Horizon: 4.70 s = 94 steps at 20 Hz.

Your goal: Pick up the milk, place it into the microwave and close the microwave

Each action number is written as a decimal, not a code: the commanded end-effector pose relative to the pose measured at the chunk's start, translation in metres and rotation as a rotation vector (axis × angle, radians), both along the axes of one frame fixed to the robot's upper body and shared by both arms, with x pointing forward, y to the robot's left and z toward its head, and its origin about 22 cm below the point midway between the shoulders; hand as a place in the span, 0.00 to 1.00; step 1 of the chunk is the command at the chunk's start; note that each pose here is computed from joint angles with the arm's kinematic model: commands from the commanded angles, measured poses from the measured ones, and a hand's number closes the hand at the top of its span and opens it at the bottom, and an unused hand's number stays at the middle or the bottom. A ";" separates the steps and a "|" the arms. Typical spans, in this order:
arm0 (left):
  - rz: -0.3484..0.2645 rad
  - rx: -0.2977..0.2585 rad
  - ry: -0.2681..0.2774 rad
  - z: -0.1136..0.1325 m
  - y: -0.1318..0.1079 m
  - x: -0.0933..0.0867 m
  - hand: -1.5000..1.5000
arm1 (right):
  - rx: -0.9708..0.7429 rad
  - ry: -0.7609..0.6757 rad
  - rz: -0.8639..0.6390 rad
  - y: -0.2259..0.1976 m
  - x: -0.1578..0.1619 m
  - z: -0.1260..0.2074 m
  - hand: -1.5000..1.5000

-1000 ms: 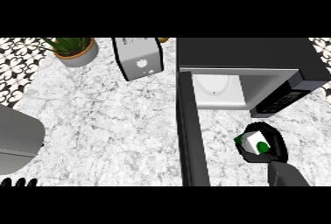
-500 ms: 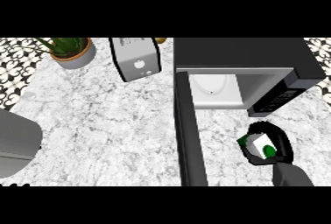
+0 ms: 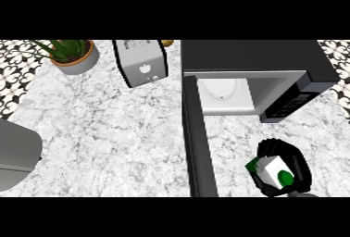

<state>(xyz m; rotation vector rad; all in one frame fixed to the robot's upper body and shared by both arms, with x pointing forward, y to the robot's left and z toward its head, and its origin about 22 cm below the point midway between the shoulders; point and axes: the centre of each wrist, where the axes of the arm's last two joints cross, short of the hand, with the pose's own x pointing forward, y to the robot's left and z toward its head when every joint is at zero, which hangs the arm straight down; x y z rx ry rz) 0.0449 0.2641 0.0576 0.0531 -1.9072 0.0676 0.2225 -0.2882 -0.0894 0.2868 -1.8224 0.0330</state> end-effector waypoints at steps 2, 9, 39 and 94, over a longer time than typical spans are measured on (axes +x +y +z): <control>-0.017 -0.013 0.005 0.003 0.009 -0.010 0.00 | 0.045 -0.005 -0.021 0.034 -0.031 0.038 1.00; -0.004 -0.008 -0.019 -0.002 0.012 0.000 0.00 | 0.050 0.002 -0.064 0.073 -0.045 0.095 1.00; -0.018 0.002 0.037 -0.011 0.047 0.013 0.00 | -0.193 0.010 -0.315 0.079 0.144 0.049 1.00; -0.086 -0.004 0.042 -0.038 0.068 0.057 0.00 | -0.883 -0.141 -0.756 0.028 0.182 0.070 0.00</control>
